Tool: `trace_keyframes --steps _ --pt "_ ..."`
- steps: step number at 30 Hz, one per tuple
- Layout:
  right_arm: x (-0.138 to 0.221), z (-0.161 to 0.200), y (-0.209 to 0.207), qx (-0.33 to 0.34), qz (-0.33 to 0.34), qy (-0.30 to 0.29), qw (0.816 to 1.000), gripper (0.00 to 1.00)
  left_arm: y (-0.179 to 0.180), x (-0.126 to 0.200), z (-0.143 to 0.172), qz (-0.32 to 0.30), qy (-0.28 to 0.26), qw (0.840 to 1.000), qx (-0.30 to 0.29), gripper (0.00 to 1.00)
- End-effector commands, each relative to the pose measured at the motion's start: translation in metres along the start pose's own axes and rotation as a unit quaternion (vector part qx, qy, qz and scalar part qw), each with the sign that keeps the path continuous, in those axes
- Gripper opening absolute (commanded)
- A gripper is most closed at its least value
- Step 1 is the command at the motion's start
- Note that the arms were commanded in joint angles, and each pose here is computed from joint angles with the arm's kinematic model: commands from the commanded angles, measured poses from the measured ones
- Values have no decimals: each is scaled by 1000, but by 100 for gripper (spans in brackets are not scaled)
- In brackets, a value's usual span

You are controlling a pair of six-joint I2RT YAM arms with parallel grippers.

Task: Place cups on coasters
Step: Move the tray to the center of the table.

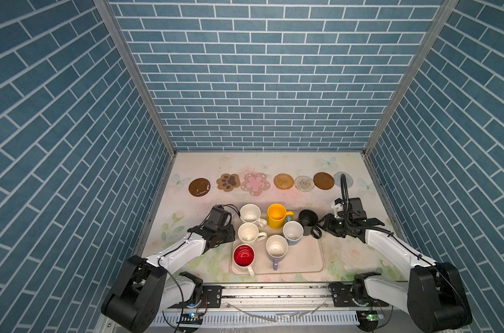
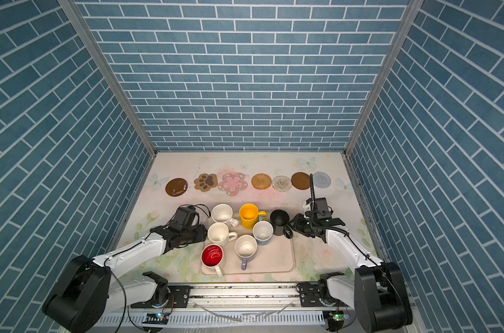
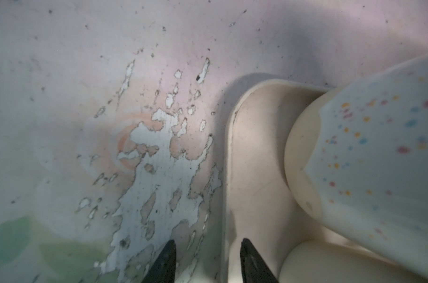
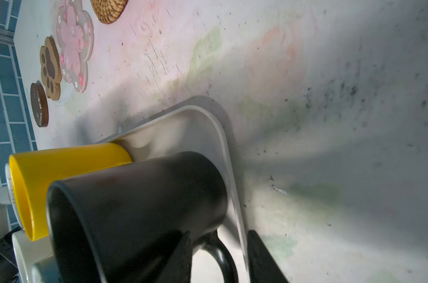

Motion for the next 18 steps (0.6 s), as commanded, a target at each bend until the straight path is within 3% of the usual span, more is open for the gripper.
trace_keyframes --steps 1,18 --pt "-9 3 -6 11 4 5 1000 38 2 -4 1 -6 16 1000 0 41" --pt "-36 4 -9 22 35 45 998 29 3 -15 4 -3 19 1000 14 23"
Point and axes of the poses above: each gripper's point midway between its finger pads, its own x axis back along the fingers, its own y axis along the line the jaws close on, z = x × y, the point moved 10 cm from there along x, back along the fingers, and after that the axes turned 9 degrees about x, right-handed, at the moved point
